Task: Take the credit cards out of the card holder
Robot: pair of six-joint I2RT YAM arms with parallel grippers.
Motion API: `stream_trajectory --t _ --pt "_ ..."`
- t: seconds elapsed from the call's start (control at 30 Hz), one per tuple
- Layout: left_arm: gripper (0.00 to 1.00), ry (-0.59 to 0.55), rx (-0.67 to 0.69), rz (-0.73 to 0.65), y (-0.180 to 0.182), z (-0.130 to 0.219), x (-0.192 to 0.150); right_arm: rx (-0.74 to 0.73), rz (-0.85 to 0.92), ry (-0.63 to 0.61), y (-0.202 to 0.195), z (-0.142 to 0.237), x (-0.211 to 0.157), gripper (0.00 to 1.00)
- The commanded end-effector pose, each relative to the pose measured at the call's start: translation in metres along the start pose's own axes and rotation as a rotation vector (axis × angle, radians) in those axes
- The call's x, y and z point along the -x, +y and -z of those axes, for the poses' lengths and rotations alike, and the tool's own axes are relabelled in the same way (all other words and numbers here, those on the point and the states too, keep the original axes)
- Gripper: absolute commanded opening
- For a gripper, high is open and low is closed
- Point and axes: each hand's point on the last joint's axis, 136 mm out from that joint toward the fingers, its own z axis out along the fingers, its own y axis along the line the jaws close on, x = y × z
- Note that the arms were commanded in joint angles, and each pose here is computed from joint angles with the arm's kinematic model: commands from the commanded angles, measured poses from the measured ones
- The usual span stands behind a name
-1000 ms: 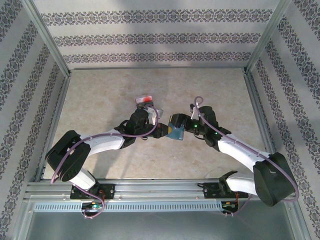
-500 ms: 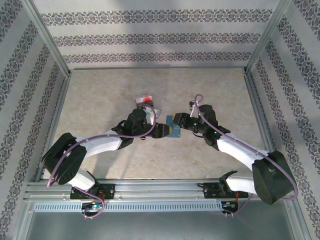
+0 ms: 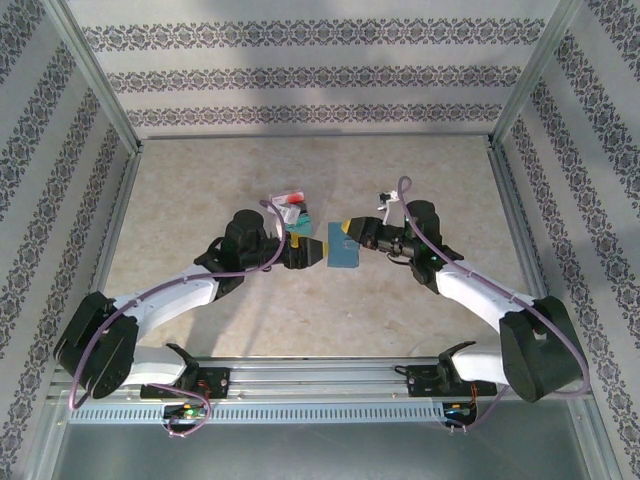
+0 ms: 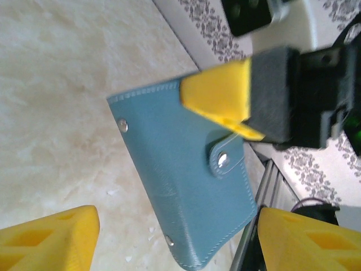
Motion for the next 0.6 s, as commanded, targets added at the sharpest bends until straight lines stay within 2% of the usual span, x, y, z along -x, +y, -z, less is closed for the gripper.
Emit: stream_trajectory --t 0.0,0.47,0.57 --pt "0.75 0.07 -0.069 -0.005 -0.008 -0.005 -0.008 0.17 0.071 0.018 0.046 -0.002 0.015 0.13" --pt "0.58 0.022 -0.181 0.03 -0.018 -0.013 -0.001 0.245 0.061 0.063 0.06 -0.013 0.011 0.13" --pt "0.48 0.013 -0.191 0.039 -0.019 -0.014 0.001 0.251 0.057 0.065 0.061 -0.014 0.01 0.14"
